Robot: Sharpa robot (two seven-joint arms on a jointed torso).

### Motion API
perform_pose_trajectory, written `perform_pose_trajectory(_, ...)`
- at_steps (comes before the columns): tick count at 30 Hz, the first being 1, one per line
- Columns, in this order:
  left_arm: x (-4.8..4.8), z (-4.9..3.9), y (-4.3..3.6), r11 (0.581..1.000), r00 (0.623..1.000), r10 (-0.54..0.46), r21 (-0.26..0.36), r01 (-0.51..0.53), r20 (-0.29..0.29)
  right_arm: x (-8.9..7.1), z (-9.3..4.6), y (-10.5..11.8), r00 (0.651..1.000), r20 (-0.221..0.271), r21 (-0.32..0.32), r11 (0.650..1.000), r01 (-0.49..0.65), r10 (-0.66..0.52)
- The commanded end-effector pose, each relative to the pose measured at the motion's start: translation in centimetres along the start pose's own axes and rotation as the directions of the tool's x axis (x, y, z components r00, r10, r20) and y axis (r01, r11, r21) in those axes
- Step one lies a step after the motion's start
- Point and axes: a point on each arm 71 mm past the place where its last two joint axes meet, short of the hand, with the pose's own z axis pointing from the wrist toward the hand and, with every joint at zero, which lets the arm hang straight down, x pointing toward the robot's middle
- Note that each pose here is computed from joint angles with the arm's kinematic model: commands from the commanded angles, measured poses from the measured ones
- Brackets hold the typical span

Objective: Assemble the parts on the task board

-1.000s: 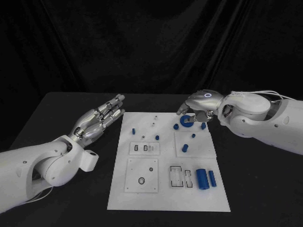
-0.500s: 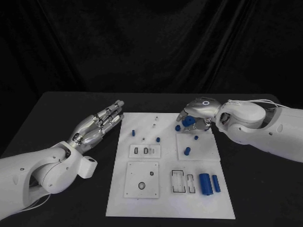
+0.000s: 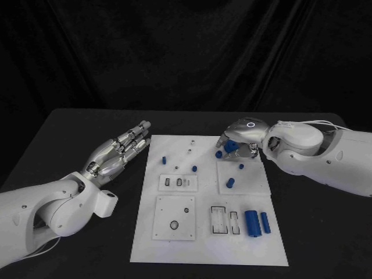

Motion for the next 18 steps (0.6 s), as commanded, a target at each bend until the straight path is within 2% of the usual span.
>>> perform_pose_trajectory(1,0.10,0.04,-1.05,0.991,1.000,-0.002,0.132,0.004,-0.014,-0.04,0.06,0.01,1.000,0.020,-0.006,1.000,0.010,-0.010)
perform_pose_trajectory(18,0.04,0.24,-0.88,0.992,1.000,-0.007,0.124,0.010,-0.023,0.79,0.87,0.63,1.000,-0.002,-0.042,0.999,0.004,-0.005)
